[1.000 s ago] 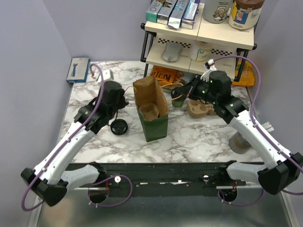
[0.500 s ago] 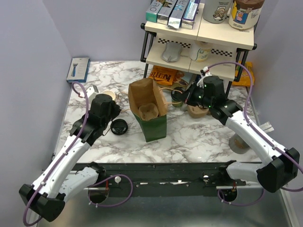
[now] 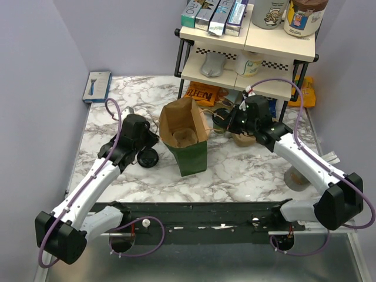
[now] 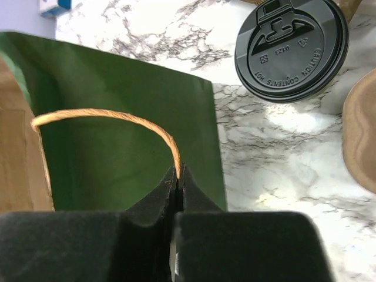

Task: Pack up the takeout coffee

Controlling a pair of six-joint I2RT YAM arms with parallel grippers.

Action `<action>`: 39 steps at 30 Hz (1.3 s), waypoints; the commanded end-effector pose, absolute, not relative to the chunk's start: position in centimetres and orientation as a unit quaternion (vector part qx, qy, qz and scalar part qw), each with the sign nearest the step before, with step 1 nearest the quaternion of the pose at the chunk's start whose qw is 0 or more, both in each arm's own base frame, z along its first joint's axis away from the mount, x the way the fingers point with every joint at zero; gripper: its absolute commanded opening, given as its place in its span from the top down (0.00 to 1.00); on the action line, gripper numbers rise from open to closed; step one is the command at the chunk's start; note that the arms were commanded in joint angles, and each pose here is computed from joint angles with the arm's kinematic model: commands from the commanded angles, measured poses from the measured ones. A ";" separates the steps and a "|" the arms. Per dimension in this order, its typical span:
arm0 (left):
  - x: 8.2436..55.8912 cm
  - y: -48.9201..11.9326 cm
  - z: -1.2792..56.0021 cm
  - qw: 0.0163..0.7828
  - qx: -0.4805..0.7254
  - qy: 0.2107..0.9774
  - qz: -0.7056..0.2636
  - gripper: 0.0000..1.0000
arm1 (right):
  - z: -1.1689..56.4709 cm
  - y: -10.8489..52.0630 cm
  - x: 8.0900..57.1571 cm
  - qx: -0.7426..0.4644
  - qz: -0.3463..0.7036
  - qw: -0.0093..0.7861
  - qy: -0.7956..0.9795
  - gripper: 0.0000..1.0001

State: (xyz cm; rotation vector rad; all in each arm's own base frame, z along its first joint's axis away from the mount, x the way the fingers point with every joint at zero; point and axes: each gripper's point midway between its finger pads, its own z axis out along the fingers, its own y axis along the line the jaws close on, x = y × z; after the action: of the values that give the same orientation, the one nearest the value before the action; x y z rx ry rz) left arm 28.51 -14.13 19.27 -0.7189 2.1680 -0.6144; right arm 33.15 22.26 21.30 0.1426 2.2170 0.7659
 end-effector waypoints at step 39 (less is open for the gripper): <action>31.6 -13.3 29.9 0.468 -0.146 0.832 -0.262 1.00 | 24.4 19.6 41.4 0.074 0.182 0.428 0.882 0.12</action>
State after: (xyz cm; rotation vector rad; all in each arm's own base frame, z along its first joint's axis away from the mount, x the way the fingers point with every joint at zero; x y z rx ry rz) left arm 31.88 -12.82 28.43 -0.4435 2.0636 -0.6088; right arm 38.50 18.97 25.31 0.1676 2.1867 0.5353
